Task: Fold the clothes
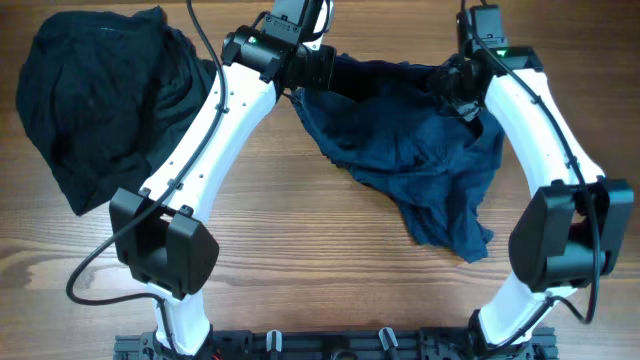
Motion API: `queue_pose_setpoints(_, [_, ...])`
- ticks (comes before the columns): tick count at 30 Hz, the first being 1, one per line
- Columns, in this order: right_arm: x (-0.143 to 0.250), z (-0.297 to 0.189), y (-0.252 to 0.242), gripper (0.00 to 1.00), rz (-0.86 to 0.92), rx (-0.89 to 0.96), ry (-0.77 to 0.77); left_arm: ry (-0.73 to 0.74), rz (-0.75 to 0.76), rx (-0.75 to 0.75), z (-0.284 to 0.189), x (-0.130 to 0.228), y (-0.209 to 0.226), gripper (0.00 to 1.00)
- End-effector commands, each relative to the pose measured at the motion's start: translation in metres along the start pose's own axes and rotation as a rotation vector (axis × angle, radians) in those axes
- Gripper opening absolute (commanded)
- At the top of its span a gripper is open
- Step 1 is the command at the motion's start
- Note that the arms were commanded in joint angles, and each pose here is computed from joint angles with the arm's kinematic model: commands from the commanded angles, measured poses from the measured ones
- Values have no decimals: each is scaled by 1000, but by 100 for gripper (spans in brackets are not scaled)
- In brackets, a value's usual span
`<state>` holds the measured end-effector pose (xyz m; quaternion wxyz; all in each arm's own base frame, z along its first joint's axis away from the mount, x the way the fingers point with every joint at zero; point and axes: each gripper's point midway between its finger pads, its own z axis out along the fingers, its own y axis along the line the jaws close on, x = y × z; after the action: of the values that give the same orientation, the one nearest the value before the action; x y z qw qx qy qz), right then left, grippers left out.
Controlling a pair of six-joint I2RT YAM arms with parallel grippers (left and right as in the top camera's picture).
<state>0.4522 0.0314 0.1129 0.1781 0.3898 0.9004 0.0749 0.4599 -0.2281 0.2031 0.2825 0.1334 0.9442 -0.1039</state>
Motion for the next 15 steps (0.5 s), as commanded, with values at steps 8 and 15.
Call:
queue_pose_setpoints(8, [-3, -6, 1, 4, -255, -141, 116, -88, -13, -115, -8, -21, 19, 4])
queue_pose_setpoints(15, [-29, -166, 22, 4, -425, -374, -99, -373, -150, -191, -100, -91, 69, 4])
